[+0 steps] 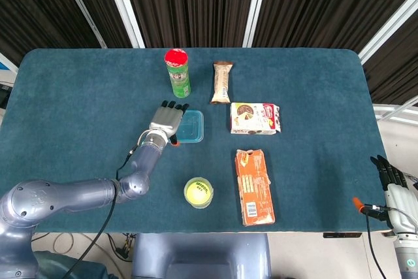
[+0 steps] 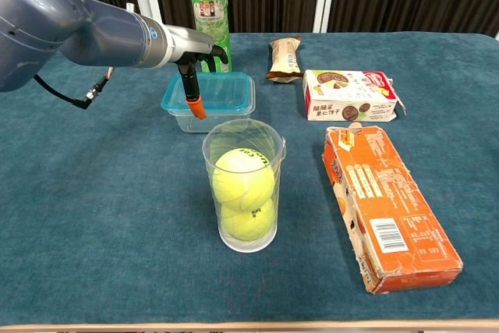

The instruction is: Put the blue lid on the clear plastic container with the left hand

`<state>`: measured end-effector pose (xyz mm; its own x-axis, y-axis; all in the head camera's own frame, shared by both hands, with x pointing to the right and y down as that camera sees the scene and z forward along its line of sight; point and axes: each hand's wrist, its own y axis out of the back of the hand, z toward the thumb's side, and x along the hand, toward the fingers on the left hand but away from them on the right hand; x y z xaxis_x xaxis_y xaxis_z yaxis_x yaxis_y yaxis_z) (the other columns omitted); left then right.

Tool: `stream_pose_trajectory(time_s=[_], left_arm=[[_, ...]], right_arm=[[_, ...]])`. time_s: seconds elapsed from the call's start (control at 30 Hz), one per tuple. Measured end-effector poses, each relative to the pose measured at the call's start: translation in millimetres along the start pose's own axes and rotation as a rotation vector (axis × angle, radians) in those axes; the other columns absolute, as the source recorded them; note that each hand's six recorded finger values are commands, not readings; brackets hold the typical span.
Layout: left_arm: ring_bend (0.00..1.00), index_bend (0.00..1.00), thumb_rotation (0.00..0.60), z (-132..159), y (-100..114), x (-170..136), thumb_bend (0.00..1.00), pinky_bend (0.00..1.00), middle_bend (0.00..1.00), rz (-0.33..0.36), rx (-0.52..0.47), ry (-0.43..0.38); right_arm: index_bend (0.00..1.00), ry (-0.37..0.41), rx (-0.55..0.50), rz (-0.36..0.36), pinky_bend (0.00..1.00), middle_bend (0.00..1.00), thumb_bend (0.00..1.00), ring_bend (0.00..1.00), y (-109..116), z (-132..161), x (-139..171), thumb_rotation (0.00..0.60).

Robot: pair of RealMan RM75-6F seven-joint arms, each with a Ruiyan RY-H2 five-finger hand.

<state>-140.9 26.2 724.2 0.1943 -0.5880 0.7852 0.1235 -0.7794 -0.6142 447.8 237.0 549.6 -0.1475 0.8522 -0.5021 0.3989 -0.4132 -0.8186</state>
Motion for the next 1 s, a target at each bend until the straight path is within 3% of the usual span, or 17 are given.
stream_pose_trajectory(time_s=[1.0], left_arm=[[0.00,0.07,0.600,11.1,2.2,0.5,0.30,0.03,0.32,0.004,-0.001,0.018]], right_arm=[[0.07,-0.003,-0.003,0.003,0.00,0.00,0.29,0.00,-0.4,-0.4,0.0,0.600]])
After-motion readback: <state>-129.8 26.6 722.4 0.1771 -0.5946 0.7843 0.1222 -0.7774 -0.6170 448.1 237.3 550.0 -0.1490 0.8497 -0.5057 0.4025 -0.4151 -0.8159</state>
